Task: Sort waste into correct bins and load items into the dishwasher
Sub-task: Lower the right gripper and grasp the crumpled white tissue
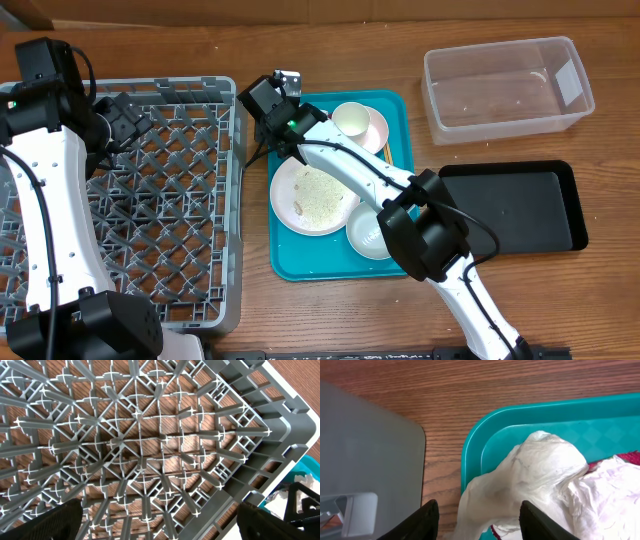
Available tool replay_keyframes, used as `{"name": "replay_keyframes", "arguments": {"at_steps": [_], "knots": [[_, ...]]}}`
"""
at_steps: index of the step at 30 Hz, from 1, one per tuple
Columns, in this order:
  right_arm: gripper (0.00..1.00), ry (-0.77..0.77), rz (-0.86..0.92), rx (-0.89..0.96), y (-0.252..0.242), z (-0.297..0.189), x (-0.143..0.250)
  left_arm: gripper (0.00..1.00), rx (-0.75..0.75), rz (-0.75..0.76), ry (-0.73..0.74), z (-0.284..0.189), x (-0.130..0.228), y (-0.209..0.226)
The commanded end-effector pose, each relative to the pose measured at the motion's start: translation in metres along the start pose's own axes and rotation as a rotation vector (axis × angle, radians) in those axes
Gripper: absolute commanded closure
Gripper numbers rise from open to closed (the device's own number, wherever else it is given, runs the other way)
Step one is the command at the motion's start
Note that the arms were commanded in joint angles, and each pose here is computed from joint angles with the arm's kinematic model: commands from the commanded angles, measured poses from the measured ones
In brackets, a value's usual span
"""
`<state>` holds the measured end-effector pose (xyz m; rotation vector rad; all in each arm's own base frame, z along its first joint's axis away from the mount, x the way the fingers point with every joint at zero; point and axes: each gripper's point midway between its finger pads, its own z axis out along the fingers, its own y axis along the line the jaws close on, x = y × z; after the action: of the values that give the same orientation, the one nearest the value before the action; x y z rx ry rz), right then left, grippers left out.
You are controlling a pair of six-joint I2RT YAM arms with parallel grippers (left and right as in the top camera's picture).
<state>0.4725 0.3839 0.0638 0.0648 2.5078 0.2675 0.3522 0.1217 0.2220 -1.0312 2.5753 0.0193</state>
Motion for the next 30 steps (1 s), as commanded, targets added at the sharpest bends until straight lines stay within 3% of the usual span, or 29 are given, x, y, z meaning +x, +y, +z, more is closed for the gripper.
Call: {"name": "replay_keyframes", "arguments": {"at_steps": [1,17,22,30], "knots": [[0.46,0.007,0.009,0.035,-0.008,0.014,0.009,0.00,0.013,-0.009,-0.013,-0.004,-0.005,-0.004],[0.75,0.022,0.007,0.025,0.002,0.006,0.016,0.00,0.013,-0.009,-0.013,-0.004,-0.005,-0.004],[0.96,0.026,0.005,0.029,0.004,-0.003,0.010,0.00,0.013,-0.009,-0.013,-0.004,-0.005,-0.004],[0.96,0.011,0.022,0.014,0.007,-0.027,-0.004,0.00,0.013,-0.009,-0.013,-0.004,-0.005,-0.004]]}}
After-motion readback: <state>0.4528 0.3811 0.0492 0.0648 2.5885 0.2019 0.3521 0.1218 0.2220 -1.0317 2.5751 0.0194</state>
